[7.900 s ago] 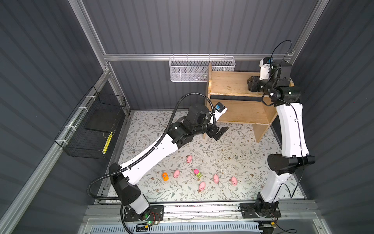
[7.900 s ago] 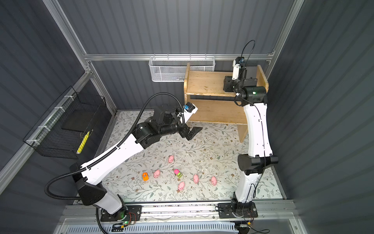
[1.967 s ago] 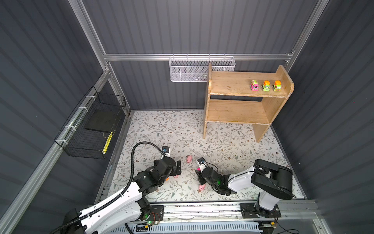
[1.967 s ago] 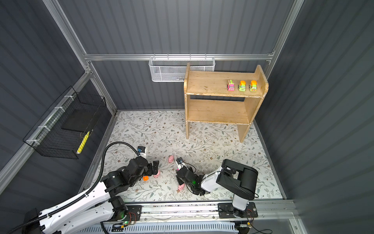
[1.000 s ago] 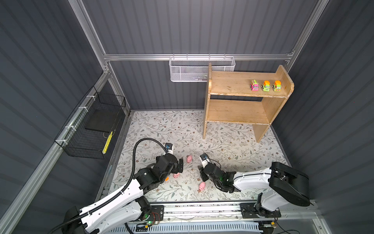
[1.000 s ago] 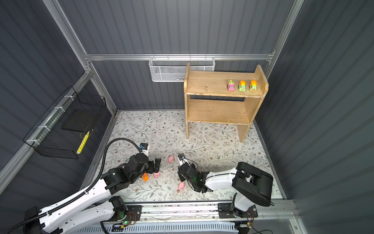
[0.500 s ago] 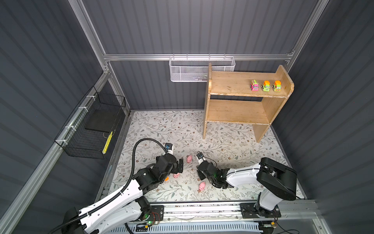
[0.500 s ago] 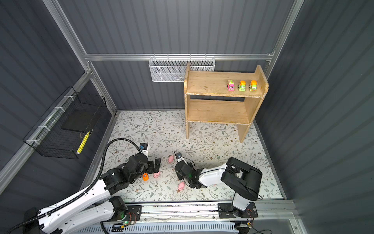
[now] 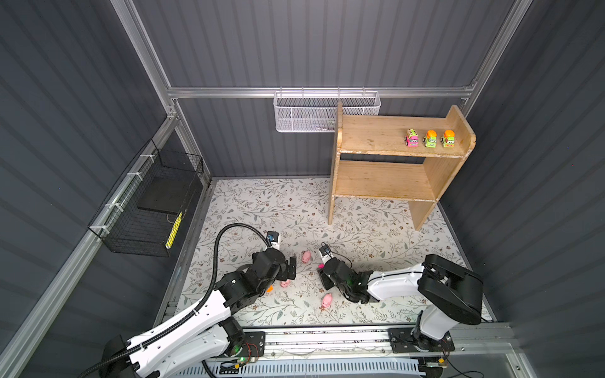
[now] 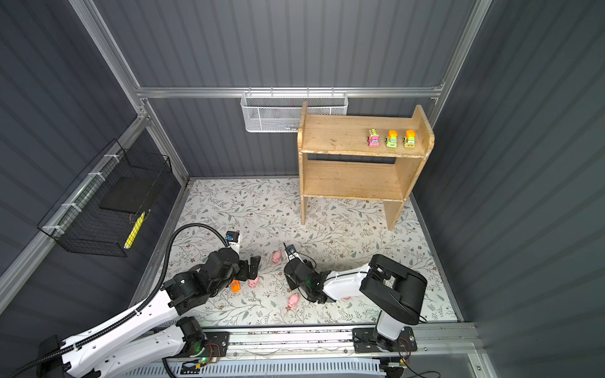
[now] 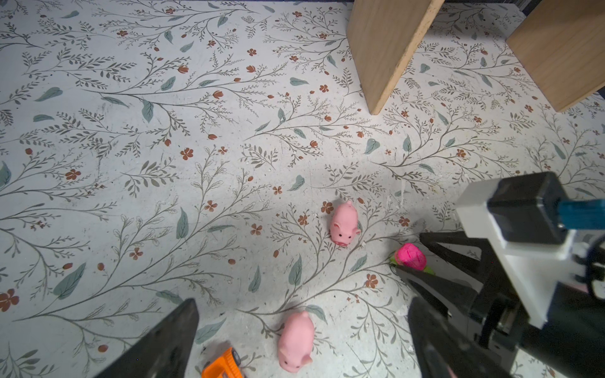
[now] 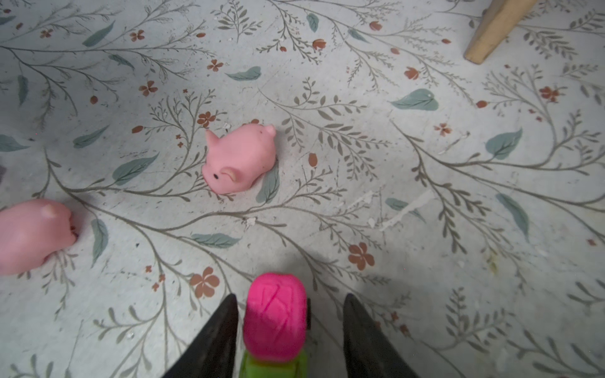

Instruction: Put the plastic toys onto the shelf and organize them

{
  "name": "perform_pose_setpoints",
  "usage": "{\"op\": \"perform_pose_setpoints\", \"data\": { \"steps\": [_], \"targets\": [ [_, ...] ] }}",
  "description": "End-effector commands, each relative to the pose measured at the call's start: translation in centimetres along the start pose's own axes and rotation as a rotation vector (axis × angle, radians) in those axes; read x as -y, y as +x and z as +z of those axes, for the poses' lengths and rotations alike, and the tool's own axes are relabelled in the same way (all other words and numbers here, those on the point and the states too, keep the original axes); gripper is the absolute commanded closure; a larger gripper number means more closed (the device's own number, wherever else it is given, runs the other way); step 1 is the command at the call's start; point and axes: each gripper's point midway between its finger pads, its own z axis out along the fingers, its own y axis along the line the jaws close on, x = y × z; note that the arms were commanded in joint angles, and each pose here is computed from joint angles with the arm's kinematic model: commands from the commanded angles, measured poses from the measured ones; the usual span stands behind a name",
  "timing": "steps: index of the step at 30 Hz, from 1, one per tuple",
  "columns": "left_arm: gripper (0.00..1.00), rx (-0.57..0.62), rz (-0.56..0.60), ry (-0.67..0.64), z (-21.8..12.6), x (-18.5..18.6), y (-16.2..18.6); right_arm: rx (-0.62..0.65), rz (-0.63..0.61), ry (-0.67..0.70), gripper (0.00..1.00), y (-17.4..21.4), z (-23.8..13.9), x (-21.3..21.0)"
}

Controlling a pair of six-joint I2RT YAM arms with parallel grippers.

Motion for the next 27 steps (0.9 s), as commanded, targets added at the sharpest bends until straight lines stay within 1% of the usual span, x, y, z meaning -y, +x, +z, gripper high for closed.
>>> {"op": "perform_pose_setpoints", "data": {
  "steps": [1, 11, 13, 18, 27],
  "targets": [
    [0.0, -0.009, 0.01, 0.008, -0.1, 0.1, -0.1, 0.038, 0.036, -0.025, 0.46, -0.1, -0.6, 0.1],
    [0.0, -0.007, -0.004, 0.011, -0.5, -0.2, 0.1, 0.069, 0.039, -0.042, 0.47, 0.6, -0.4, -0.1],
    [0.0, -0.007, -0.004, 0.009, -0.6, -0.2, 0.1, 0.076, 0.035, -0.036, 0.48, 0.5, -0.3, 0.0],
    [0.0, -0.009, 0.003, 0.003, -0.6, -0.3, 0.0, 0.082, 0.019, -0.039, 0.55, 0.5, -0.2, -0.1],
    [0.0, -0.015, 0.006, 0.007, -0.6, 0.0, -0.2, 0.089, 0.023, -0.031, 0.56, 1.1, 0.1, 0.2]
  ]
}}
